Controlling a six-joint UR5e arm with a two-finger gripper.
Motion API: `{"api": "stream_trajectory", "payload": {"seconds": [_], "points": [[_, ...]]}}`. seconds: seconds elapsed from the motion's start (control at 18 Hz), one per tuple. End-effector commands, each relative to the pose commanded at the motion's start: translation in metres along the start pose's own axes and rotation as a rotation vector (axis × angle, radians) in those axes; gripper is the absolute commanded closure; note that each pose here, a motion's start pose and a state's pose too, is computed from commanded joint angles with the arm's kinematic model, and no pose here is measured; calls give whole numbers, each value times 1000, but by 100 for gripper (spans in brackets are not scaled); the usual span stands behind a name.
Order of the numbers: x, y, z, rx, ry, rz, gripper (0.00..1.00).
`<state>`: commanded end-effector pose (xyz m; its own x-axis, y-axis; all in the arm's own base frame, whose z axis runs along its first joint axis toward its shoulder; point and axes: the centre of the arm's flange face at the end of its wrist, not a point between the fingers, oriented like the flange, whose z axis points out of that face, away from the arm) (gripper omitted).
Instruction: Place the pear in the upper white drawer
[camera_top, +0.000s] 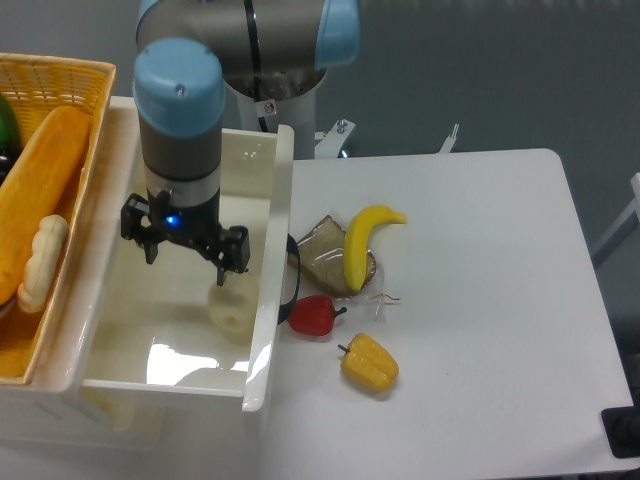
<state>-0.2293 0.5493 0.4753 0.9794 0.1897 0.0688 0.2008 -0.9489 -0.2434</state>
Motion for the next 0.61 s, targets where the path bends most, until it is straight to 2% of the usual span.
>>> {"api": "stream_trajectory", "payload": {"seconds": [0.28,0.61], "points": [[-49,25,-53,81,-45,-99,0],[-121,59,-54,57,-77,-189,0]]}}
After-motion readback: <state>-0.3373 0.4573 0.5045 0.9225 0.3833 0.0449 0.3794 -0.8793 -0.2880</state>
